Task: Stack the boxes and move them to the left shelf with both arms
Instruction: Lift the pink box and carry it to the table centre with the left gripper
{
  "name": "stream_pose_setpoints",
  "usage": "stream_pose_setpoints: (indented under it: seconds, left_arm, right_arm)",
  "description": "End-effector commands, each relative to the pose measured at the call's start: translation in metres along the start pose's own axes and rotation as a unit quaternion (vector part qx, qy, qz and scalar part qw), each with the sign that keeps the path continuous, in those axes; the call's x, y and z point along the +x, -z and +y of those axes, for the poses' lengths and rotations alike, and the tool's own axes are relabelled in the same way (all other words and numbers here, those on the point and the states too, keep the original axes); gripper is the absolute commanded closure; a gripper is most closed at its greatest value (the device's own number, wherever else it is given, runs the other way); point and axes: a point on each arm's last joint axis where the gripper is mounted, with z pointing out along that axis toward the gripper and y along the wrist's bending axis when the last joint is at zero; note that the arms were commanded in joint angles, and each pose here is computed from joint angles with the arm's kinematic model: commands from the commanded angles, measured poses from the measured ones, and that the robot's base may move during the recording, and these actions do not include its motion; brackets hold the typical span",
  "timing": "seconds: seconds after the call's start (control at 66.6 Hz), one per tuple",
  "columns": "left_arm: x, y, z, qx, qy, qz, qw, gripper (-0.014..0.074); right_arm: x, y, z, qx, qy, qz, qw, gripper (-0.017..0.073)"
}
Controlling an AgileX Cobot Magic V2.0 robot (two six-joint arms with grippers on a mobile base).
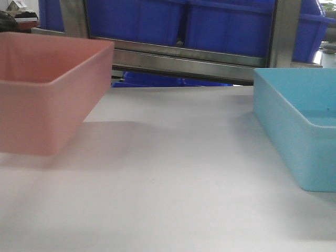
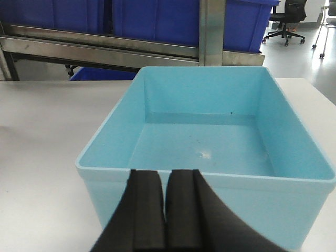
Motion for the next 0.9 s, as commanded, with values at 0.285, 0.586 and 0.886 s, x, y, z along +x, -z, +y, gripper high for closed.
stream_pose_setpoints:
  seconds: [0.285, 0.586, 0.886]
  left_arm:
    - [0.01, 0.059, -0.092, 0.087, 0.086, -0.057, 0.991, 0.0596]
    - [0.045, 0.016, -0.153, 0.113, 0.083, -0.048, 0.989, 0.0596]
    - [0.064, -0.03, -0.192, 0.112, 0.043, -0.005, 0.993, 0.0596]
  right_arm:
    - [-0.016, 0.003, 0.002, -0.009, 0.014, -0.066, 0.998, 0.0505]
    - [-0.015, 0.003, 0.002, -0.009, 0.014, -0.066, 0.998, 0.0505]
    - [-0.015, 0.003, 0.002, -0.009, 0.014, -0.066, 0.998, 0.0505]
